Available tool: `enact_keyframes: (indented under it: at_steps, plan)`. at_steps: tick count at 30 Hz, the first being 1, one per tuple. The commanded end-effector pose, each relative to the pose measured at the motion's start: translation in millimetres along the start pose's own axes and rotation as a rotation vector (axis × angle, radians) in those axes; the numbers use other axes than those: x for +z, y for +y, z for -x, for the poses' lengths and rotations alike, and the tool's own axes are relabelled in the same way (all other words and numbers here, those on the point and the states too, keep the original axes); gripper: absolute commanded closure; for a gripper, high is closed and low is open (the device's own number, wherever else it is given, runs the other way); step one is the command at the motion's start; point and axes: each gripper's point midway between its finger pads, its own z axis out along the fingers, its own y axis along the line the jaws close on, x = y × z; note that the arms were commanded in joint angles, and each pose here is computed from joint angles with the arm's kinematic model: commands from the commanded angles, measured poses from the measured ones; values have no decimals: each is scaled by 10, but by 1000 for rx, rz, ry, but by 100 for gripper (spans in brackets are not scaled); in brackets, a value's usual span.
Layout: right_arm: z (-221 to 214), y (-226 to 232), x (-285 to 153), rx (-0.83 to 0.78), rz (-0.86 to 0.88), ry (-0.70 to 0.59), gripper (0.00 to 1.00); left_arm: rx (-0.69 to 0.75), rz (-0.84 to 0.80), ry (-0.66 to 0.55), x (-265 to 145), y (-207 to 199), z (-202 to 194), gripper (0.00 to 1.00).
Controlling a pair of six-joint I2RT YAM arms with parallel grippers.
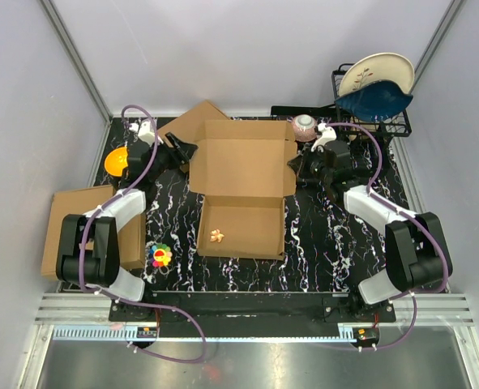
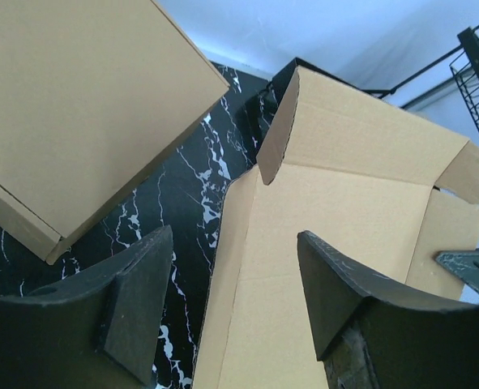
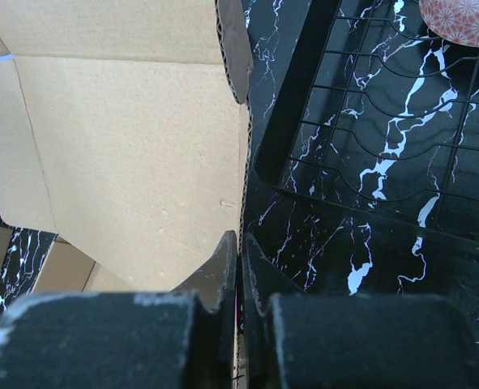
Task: Fold the paper box
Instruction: Close the paper box at the center of the board.
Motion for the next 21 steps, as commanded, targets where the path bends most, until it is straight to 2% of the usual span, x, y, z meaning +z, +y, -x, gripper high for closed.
enact_keyframes:
  at_steps: [1,7,21]
  plan:
    - [240,155,-69,-35,42,-82,97,82,-129,-38,104,-237,209,35]
    - [251,177,-63,-33,52,-82,98,74,-131,-19,188,-168,124,39]
    - [258,186,-56,-39,53,-77,99,59,-234,-16,264,-309,140,69]
